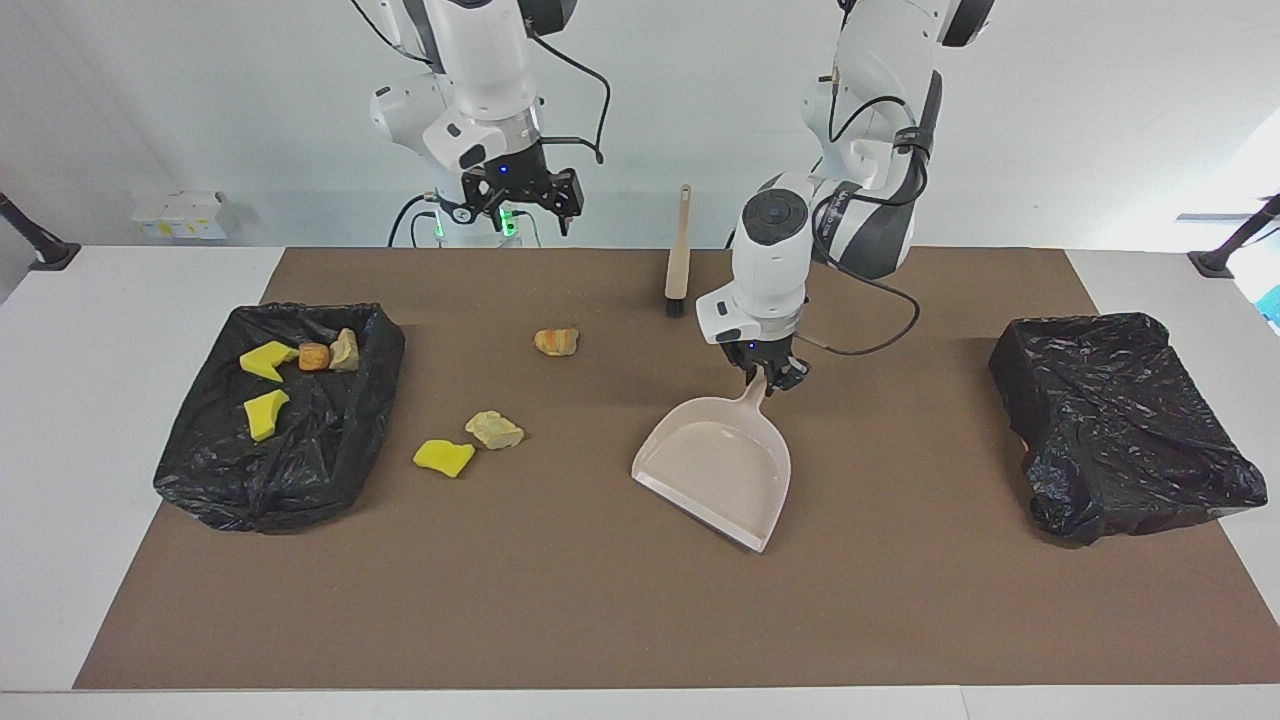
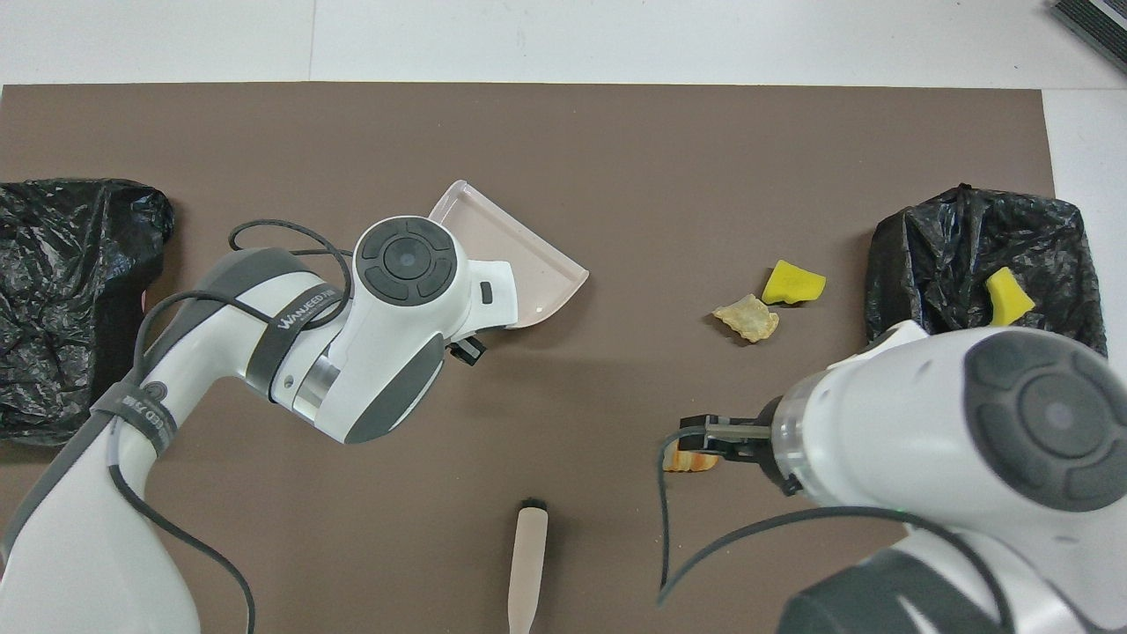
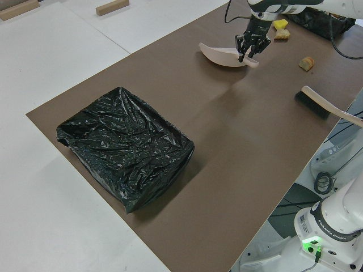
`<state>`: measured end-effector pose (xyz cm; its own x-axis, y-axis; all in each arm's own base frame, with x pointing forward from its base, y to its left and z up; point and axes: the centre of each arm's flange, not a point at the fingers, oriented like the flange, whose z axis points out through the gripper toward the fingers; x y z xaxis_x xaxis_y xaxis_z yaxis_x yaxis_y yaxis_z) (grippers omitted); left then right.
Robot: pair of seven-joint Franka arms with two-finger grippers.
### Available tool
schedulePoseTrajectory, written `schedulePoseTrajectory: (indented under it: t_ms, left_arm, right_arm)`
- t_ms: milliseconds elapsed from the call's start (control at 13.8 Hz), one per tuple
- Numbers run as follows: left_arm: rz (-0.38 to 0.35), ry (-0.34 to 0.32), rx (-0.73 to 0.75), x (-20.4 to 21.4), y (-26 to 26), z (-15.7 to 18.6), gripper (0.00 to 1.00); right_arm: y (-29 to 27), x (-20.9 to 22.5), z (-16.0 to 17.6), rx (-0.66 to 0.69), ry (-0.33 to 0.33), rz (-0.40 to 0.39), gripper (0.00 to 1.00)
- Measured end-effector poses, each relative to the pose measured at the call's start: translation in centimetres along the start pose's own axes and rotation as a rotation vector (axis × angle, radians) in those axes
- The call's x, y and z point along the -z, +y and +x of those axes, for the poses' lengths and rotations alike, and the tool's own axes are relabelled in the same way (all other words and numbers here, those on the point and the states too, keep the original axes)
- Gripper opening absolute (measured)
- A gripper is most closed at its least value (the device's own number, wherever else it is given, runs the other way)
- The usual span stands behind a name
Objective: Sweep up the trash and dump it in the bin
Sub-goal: 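Pull the dustpan with the left gripper while the right gripper grasps the brush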
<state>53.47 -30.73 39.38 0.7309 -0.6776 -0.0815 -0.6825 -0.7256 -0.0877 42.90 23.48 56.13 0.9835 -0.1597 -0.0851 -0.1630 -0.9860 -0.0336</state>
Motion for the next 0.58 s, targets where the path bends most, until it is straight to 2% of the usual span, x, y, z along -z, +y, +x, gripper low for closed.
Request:
schedulePoseTrajectory:
  t_ms: [361, 578]
  left_arm:
    - [0.005, 0.0, -0.203, 0.6, -4.8, -1.6, 0.32]
    - [0.027, 0.01, -0.342, 1.8, -8.2, -3.1, 0.32]
  right_arm:
    - [-8.5, -5.6, -8.0, -0.088, 0.007, -0.011, 1.0]
    - [-12.3, -9.6, -13.4, -0.076, -0.004, -0.044, 1.0]
